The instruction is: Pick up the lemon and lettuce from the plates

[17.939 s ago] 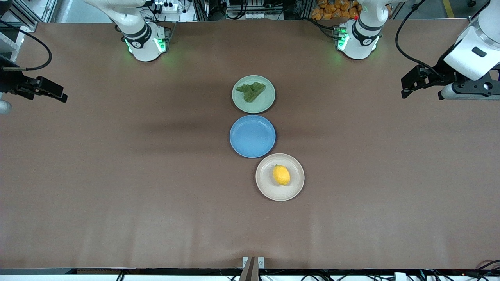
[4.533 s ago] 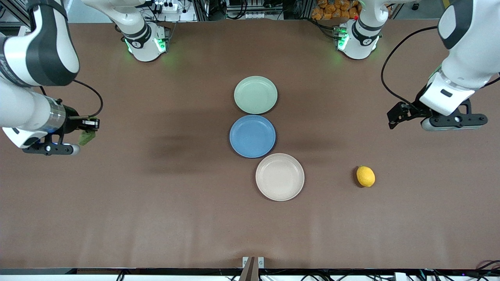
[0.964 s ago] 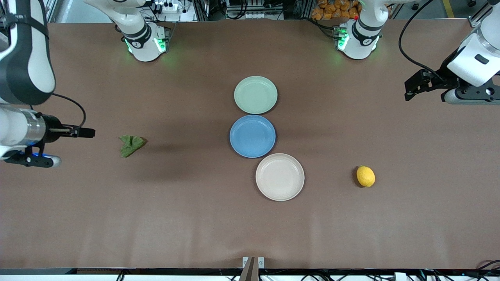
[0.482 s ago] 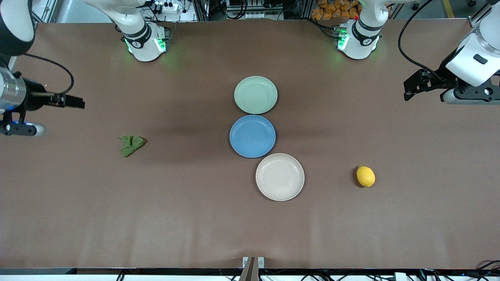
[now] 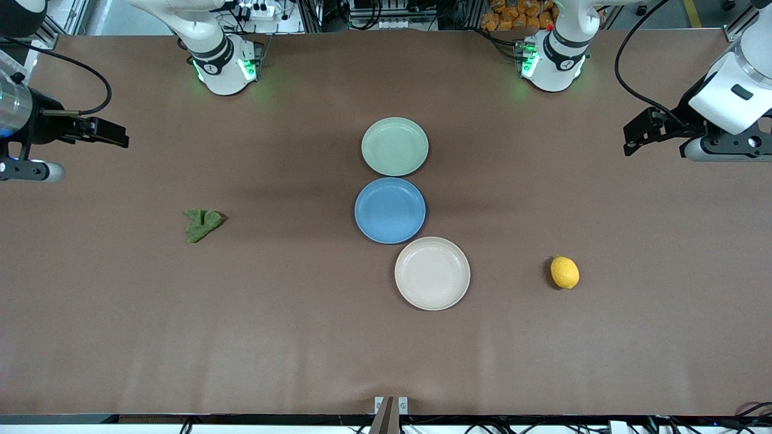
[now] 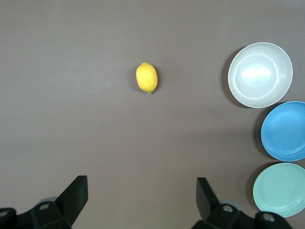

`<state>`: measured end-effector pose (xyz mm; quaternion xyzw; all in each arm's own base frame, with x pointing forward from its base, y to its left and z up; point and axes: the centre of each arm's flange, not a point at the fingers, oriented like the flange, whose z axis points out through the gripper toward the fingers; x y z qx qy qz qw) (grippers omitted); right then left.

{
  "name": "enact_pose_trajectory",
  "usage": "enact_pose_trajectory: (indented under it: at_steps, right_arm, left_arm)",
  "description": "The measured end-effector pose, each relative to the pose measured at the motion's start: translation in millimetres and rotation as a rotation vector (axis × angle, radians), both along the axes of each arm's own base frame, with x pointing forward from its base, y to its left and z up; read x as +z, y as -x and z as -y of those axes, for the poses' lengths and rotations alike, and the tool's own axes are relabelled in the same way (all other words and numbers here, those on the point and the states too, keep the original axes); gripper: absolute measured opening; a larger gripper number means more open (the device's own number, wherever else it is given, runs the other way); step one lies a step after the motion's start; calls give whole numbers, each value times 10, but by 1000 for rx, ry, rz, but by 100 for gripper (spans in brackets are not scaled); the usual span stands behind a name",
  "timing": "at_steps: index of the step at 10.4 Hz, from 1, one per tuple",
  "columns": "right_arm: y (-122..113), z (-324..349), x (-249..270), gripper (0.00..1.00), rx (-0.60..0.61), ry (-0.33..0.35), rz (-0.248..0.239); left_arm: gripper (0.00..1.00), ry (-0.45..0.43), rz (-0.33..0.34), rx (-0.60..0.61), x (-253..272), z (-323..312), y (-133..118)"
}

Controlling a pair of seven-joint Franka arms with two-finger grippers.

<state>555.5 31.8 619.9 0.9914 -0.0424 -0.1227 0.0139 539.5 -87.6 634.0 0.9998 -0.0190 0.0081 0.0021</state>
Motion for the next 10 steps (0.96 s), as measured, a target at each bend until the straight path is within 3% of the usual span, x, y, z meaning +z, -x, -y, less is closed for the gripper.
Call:
enact_pose_trajectory:
  at_steps: [4,7,10]
  right_arm:
    - [-24,-5,-61,100,-1,-3,50]
    - [173,-23,-67,100,1,2,85]
    - [190,-19,17,100,0,1,119]
  left_arm:
    - [100,0,0,0,1,0,0]
    - [100,0,0,0,2,0,0]
    - [100,0,0,0,2,0,0]
